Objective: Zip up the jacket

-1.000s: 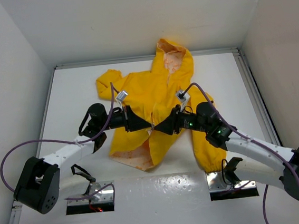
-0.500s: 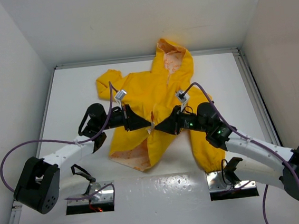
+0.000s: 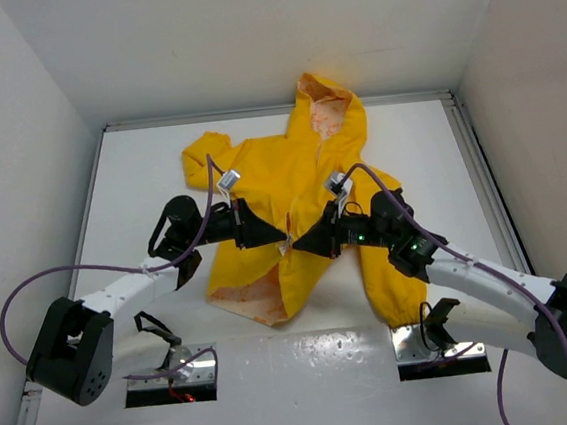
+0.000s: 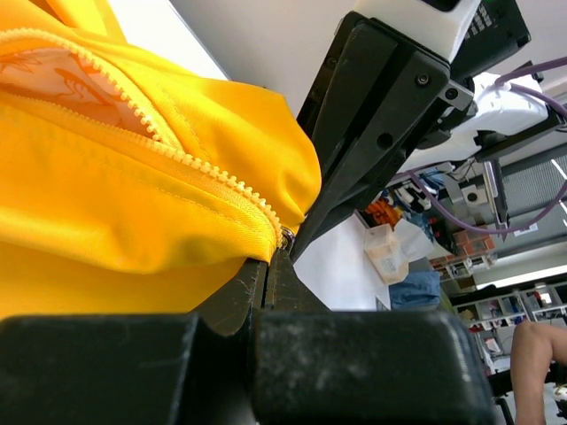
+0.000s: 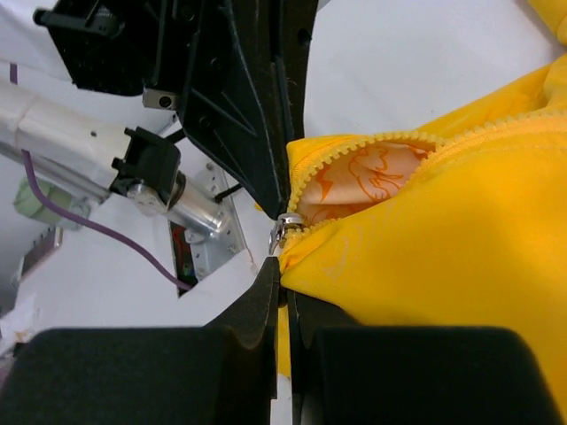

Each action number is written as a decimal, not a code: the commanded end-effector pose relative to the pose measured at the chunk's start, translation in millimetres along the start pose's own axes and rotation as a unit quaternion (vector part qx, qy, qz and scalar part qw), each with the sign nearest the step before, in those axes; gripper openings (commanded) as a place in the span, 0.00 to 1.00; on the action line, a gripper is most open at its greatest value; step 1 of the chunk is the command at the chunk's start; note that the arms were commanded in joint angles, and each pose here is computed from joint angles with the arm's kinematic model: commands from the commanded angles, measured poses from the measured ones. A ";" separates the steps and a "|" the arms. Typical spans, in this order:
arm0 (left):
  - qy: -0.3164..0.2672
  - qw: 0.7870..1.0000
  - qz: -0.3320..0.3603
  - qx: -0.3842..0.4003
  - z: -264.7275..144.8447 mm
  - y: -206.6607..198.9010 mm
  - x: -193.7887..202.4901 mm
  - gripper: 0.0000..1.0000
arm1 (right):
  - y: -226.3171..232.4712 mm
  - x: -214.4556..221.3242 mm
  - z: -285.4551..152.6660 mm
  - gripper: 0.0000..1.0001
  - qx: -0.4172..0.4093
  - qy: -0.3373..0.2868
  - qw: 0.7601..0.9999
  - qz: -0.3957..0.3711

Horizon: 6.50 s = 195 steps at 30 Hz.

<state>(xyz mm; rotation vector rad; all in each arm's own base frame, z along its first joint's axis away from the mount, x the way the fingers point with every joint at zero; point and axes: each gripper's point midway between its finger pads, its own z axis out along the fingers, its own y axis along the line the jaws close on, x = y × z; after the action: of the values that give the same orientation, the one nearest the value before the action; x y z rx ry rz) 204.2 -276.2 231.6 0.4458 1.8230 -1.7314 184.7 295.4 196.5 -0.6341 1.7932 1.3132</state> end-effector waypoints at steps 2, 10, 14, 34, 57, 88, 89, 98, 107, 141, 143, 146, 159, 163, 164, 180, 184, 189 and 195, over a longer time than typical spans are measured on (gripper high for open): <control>-0.041 0.997 0.062 0.036 7.1 -30.6 -38.1 0.00 | 28.4 7.2 -1.0 0.00 -0.079 0.046 0.994 -0.061; -0.042 0.997 0.054 0.047 10.3 -39.2 -42.5 0.00 | 29.0 19.3 -6.4 0.00 -0.092 0.084 0.988 -0.092; -0.044 0.996 0.054 0.050 10.2 -41.0 -43.4 0.00 | 24.8 17.6 -7.9 0.00 -0.084 0.076 0.989 -0.100; -0.040 0.996 0.054 0.052 5.3 -41.4 -33.9 0.00 | 18.0 -30.8 -16.3 0.50 -0.058 -0.043 0.995 0.062; -0.036 0.997 0.049 0.056 6.9 -40.3 -29.5 0.00 | -6.0 -52.6 -10.9 0.48 -0.008 -0.071 0.985 0.159; -0.039 0.996 0.057 0.058 11.3 -41.4 -33.4 0.00 | 11.7 -69.3 -2.0 0.00 -0.059 -0.071 0.988 0.123; -0.039 0.996 0.057 0.058 11.3 -41.4 -33.4 0.00 | 13.3 -70.1 -2.8 0.00 -0.065 -0.071 0.989 0.111; -0.036 0.996 0.061 0.063 13.4 -45.4 -38.3 0.00 | 33.4 -39.5 -2.0 0.00 -0.126 0.011 0.991 0.047; -0.032 0.994 0.067 0.086 10.5 -58.7 -38.2 0.00 | 34.2 -26.9 -1.8 0.00 -0.129 0.057 0.989 0.037; -0.086 0.992 0.035 0.091 5.5 -65.9 -58.8 0.00 | 56.6 5.1 -9.3 0.00 -0.179 0.136 0.974 -0.001; -0.086 0.992 0.041 0.077 6.3 -60.6 -63.2 0.00 | 57.1 6.1 -9.6 0.00 -0.178 0.139 0.974 0.005; -0.077 0.994 0.069 0.044 7.3 -49.9 -66.9 0.04 | 58.0 6.1 -10.3 0.00 -0.178 0.135 0.975 0.014; -0.020 0.951 0.301 -0.069 -14.7 -36.1 -80.5 0.51 | 49.7 9.6 -14.8 0.00 -0.161 0.129 0.973 0.103; 0.035 0.875 0.473 -0.095 -28.1 -30.9 -55.9 0.61 | 28.8 -8.8 -12.8 0.00 -0.143 0.095 0.971 0.166; 0.043 0.859 0.500 -0.100 -30.6 -30.4 -51.1 0.61 | 28.3 -12.3 -12.2 0.00 -0.143 0.091 0.969 0.180; 0.078 0.704 0.689 -0.154 -26.7 -17.1 -13.5 0.58 | 27.2 -30.8 -4.1 0.00 -0.155 0.090 0.957 0.230; 0.067 0.707 0.688 -0.148 -20.5 -23.1 -13.5 0.48 | 25.2 -28.8 -1.7 0.00 -0.152 0.095 0.955 0.237; 0.065 0.714 0.689 -0.109 -13.0 -34.4 -3.0 0.47 | 23.6 -30.1 0.9 0.00 -0.152 0.097 0.954 0.238; 0.069 0.718 0.690 -0.068 -8.9 -45.9 10.3 0.48 | 23.0 -31.9 2.8 0.00 -0.152 0.096 0.955 0.237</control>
<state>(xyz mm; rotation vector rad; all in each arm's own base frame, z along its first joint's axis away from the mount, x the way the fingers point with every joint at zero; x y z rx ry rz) 180.4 -264.5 246.9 1.4085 1.1043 -0.4259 181.9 299.4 210.4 -0.4390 2.1007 1.9263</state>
